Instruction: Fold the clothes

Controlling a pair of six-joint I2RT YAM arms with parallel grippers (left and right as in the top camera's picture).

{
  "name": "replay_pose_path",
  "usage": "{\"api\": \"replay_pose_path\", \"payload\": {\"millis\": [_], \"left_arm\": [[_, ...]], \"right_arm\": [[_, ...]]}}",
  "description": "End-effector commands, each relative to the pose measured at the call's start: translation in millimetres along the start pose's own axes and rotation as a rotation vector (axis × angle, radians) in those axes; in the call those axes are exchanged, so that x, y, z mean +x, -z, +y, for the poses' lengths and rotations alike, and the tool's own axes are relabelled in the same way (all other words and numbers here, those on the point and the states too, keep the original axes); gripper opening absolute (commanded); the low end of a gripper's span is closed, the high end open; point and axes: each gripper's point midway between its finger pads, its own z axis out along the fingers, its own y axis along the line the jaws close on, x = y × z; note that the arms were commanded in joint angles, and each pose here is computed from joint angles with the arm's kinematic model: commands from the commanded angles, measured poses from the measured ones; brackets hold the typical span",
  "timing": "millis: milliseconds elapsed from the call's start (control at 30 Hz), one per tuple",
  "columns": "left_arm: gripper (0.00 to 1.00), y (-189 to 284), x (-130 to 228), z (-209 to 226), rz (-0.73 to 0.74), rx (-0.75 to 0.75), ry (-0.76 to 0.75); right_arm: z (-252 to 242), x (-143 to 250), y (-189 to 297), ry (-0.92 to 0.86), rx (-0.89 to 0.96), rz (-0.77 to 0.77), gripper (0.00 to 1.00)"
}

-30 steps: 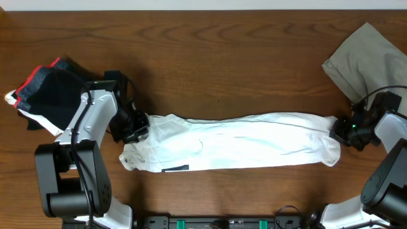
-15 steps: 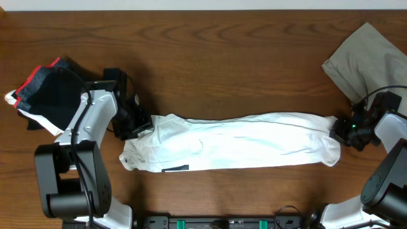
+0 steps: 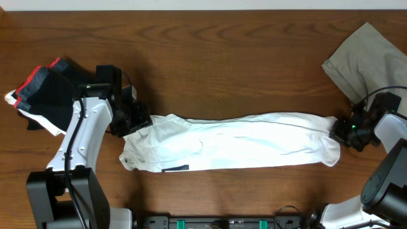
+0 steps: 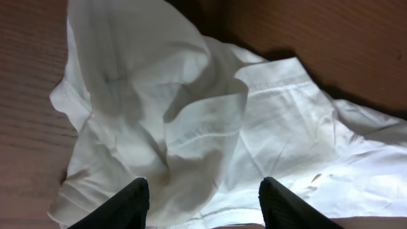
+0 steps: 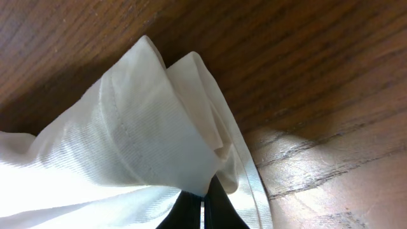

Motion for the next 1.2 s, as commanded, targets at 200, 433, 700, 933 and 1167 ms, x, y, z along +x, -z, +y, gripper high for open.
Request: {"api": "replay_pose_path", "payload": {"millis": [200,433,700,933,1167], "left_arm": [[0.51,-28.3,29.4,-3.3,0.084,-0.006,-0.048],[0.06,-33.9,25.5,18.0,0.048,-0.13,-0.03],[0.06,-22.0,10.3,64.9,-0.055,-0.359,0.152],[0.06,-19.4,7.5,74.7,-0.064,-0.355,0.211],[0.06,-21.0,6.7,70.3,-0.063,-0.327,0.219]], "right_arm": [[-2.0,4.2,-3.1,0.001,0.004,0.015,0.02],[-2.0,4.9,-3.1,0.0,0.004,0.018,0.02],[-12.1,0.8,-2.1,-0.033,0.046,0.0,0.01],[-27.0,-5.4,4.5,-0.135,0.043,-0.022,0.01],[-25.3,-18.1,17.1,-0.189,-0.061,-0.051,0.01]]}}
